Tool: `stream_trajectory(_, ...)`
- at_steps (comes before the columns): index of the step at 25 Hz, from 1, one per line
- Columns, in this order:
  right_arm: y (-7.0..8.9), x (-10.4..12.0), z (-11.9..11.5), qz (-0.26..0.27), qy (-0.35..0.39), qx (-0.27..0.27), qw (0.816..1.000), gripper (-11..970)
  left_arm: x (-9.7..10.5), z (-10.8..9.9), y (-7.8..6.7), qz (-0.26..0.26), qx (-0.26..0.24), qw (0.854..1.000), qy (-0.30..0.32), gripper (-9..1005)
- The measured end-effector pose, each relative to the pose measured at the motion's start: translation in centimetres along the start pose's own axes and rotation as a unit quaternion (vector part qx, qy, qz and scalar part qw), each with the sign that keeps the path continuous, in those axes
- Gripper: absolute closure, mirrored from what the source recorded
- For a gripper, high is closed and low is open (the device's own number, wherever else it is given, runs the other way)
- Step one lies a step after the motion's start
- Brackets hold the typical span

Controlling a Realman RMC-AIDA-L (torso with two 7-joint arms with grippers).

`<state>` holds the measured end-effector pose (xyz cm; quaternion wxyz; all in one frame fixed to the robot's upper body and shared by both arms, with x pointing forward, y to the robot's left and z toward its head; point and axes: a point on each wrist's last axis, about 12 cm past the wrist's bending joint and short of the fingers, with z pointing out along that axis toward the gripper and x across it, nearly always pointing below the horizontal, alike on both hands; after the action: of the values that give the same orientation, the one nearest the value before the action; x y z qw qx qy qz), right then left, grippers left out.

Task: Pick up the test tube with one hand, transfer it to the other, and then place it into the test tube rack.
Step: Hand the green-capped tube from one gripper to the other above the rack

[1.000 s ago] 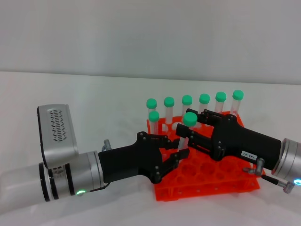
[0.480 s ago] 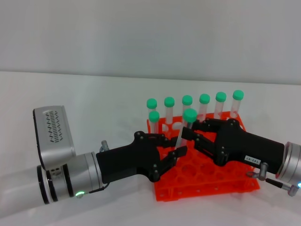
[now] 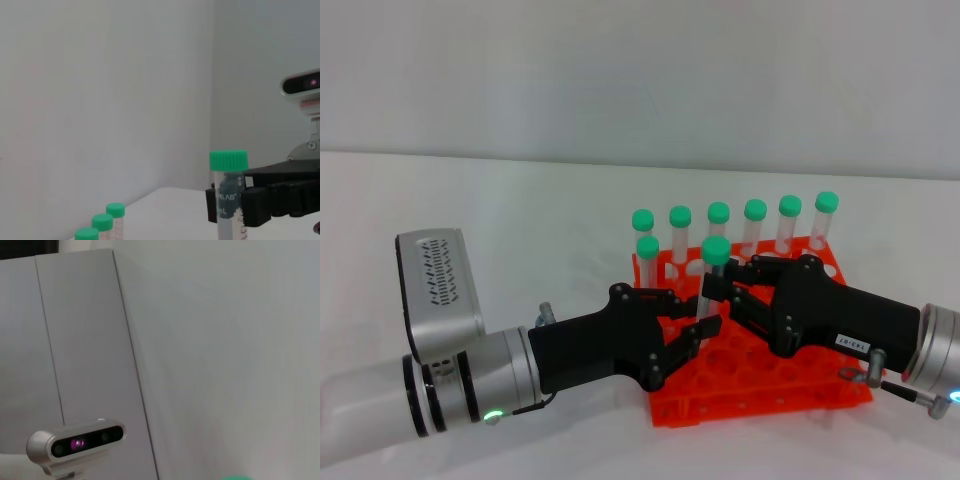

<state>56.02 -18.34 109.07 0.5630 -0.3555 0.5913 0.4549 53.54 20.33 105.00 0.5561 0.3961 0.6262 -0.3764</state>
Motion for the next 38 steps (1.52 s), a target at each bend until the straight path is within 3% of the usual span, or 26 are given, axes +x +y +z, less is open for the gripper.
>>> stream_trajectory(34,-0.5,-0.7,-0.1,-0.003,-0.020,0.013,1.000,764,0.2,1.0,0.5,0.012,-0.005,0.999,0.031,752)
stream_trajectory(38,-0.6,-0.7,-0.2,-0.002,-0.020,0.014,1.000,761,0.2,1.0,0.5,0.013,-0.007,0.999,0.029,699)
